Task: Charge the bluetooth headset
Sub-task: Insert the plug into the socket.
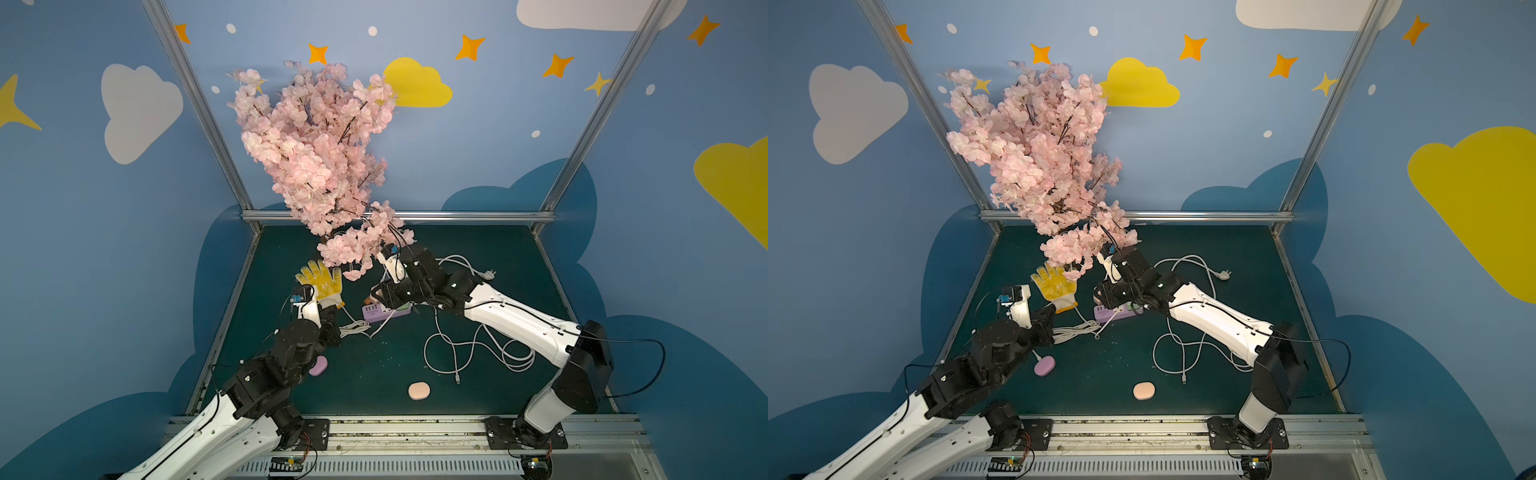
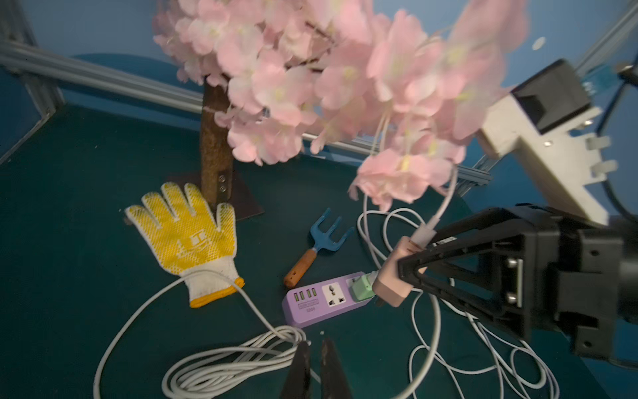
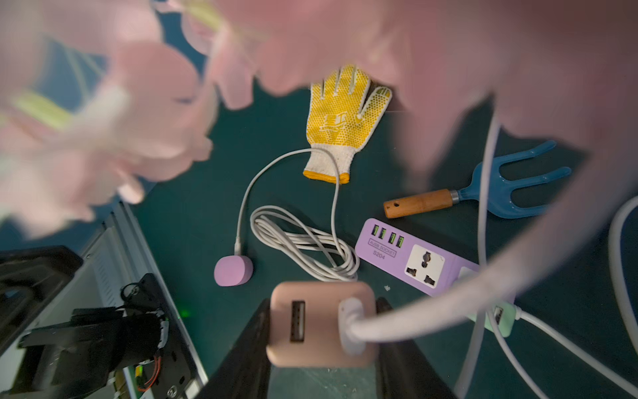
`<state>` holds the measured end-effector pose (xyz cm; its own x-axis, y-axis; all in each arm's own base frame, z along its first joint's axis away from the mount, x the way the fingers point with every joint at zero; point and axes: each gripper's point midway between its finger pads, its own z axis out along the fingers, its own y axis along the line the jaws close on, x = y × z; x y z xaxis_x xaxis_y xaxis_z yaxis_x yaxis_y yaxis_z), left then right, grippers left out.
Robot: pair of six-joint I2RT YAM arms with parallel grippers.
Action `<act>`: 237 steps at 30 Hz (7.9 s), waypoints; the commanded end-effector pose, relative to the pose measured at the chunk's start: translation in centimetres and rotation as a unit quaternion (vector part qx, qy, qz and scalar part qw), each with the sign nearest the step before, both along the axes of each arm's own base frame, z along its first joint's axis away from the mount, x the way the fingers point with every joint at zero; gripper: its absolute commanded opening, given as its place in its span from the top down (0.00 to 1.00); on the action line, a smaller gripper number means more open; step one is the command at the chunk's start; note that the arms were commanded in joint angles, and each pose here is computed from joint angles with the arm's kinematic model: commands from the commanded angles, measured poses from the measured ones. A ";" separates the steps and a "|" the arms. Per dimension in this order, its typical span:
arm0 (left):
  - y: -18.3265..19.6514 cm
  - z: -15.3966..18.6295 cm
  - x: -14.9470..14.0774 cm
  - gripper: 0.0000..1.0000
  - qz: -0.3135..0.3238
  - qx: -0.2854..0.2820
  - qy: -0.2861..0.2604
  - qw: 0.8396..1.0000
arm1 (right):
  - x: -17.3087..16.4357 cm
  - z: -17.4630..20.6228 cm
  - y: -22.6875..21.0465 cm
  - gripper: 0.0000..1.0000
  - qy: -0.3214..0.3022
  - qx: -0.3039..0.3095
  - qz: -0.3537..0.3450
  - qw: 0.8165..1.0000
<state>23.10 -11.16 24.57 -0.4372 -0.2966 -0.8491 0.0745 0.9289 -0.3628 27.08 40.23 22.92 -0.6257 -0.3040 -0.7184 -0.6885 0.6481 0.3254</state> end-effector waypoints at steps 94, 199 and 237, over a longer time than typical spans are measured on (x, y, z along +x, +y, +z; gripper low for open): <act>-9.9 -21.4 11.6 0.97 -0.048 -0.107 0.285 0.951 | 7.0 -8.1 -14.9 1.00 -0.065 -0.098 -0.318 0.941; -7.8 -23.7 10.8 0.97 -0.031 -0.084 0.352 0.932 | 5.2 -13.5 -1.4 1.00 -0.123 -0.060 -0.183 0.974; -7.7 -23.4 10.8 0.97 -0.033 -0.080 0.348 0.934 | 4.3 -16.1 -5.1 1.00 -0.105 -0.126 -0.223 0.961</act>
<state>36.71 -20.57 4.63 -0.8398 -0.3782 -0.3895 -0.0987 0.8119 -0.5754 32.58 37.97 9.76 -0.5287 -0.1155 -0.8409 -0.3811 0.9176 0.1135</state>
